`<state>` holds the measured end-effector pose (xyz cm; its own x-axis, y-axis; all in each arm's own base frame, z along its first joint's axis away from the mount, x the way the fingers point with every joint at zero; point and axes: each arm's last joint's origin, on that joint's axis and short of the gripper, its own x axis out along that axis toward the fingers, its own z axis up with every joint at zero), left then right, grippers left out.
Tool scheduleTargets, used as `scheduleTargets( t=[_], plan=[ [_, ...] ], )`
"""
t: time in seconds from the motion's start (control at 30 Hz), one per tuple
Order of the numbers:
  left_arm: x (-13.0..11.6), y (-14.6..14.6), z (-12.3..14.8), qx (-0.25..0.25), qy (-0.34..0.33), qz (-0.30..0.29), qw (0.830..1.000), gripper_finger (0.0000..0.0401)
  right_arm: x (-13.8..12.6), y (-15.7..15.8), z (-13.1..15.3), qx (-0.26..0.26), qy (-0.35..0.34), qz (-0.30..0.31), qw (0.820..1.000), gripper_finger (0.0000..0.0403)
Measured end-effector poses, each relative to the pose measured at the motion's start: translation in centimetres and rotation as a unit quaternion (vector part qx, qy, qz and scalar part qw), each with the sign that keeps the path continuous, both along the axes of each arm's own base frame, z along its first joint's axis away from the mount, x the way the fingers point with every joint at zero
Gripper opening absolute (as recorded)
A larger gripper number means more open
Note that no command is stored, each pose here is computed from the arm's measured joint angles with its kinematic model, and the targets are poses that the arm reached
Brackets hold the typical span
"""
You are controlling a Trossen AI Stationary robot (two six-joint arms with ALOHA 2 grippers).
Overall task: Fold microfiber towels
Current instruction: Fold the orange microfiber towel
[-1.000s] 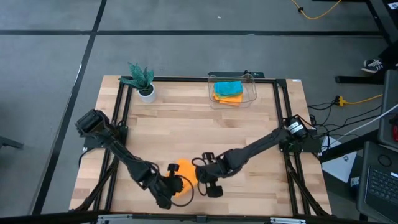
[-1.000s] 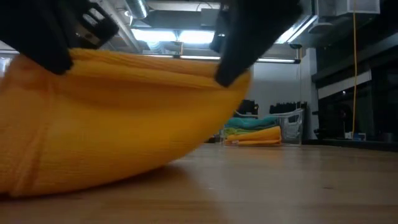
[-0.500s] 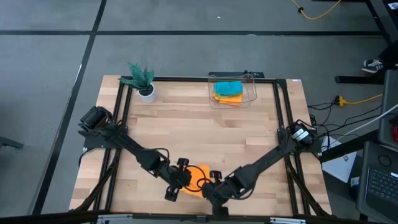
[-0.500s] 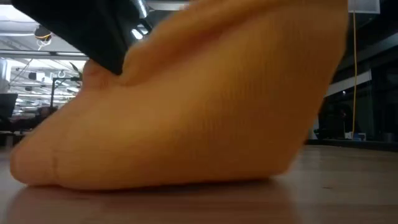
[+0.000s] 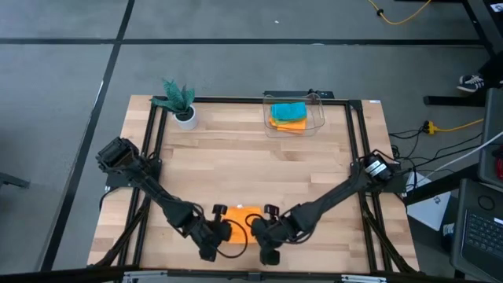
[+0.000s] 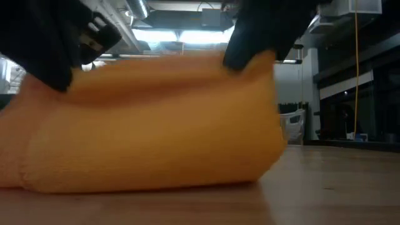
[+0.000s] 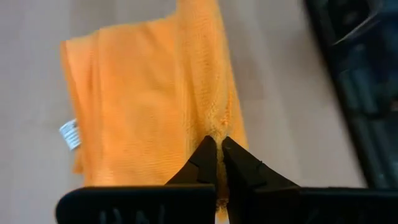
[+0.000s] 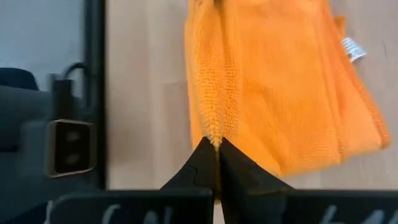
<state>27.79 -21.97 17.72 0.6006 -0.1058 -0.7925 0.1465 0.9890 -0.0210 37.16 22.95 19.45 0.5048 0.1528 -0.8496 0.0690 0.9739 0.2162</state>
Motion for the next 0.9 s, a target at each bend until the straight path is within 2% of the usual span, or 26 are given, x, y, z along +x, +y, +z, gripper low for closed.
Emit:
scheduleTargets(
  t=[0.2, 0.37, 0.53, 0.73, 0.9],
  plan=[
    [-0.4, 1.1, -0.6, 0.053, 0.034, 0.023, 0.998, 0.0, 1.5, -1.9, -1.7, -0.025, 0.013, -0.013, 1.0, 0.0004],
    [-0.1, 1.9, -1.2, 0.065, 0.055, 0.033, 0.996, 0.0, 2.6, -3.5, -3.4, -0.069, 0.017, -0.022, 0.997, 0.0004],
    [-0.2, 2.4, -1.7, 0.085, 0.077, 0.039, 0.993, 0.0, 3.1, -4.4, -4.0, -0.089, 0.019, -0.007, 0.996, 0.0004],
    [-0.5, 2.7, 0.2, 0.073, 0.048, 0.041, 0.995, 0.0, 2.9, -4.4, -2.6, -0.094, 0.002, 0.008, 0.996, 0.0004],
    [-1.2, 3.4, 1.9, 0.091, 0.028, 0.054, 0.994, 0.0, 3.1, -4.7, -2.2, -0.142, -0.015, 0.006, 0.99, 0.0004]
  ],
)
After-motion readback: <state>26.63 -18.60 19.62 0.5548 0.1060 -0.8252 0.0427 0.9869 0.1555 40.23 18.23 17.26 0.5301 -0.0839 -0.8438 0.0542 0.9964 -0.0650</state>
